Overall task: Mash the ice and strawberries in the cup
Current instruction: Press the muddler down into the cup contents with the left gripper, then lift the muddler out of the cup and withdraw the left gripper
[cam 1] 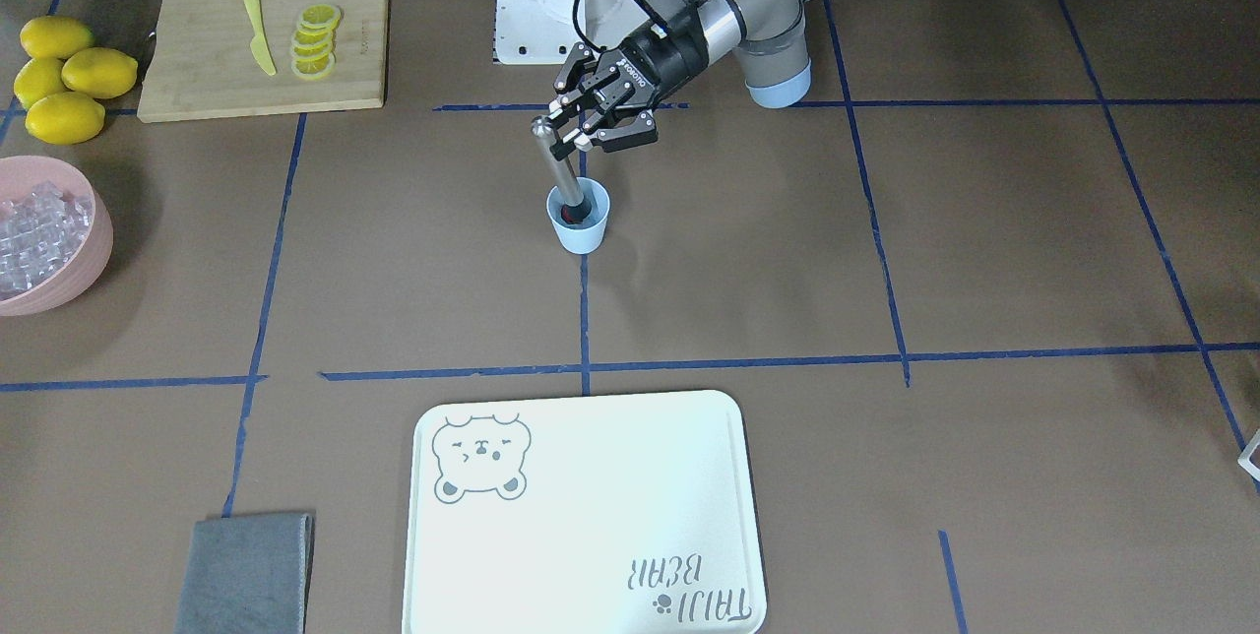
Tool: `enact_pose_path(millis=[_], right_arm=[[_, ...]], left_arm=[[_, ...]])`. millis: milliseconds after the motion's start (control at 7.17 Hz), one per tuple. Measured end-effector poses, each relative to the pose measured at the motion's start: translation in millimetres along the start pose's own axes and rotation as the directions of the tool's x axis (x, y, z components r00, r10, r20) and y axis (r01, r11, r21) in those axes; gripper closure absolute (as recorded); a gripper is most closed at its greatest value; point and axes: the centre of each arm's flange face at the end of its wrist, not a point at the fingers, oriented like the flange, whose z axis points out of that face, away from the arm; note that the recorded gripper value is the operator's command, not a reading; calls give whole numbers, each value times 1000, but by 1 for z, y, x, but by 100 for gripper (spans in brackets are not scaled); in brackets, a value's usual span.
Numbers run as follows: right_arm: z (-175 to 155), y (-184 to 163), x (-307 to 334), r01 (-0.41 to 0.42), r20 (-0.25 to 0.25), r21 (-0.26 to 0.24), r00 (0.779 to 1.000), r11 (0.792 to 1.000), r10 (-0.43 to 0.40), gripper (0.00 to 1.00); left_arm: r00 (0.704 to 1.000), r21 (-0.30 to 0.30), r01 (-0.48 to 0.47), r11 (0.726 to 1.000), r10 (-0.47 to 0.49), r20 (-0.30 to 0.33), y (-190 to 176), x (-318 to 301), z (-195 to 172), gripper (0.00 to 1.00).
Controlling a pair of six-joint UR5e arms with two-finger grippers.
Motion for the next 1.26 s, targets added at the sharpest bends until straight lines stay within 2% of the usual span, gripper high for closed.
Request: enact_pose_path(millis=[279,837,1116,1256], right_arm=[[0,0,0,0,0,0,1000,1000,0,0],[1,0,0,-1,0,-1,1000,1000,1,0],[0,-1,0,1,0,1,1000,1000,-1,0],[-1,-1,-1,2,0,3,1000,1000,-2,0]], left_arm=[[1000,3,1,1000,-1,-2,-2,1,0,100],[1000,66,18,998,-17,-14,-47,2,-19,100],[1000,34,8,999,-8,9,-67,-2,-30,100],[1000,2,-6,1000,6,31,-73,-13,-47,100]])
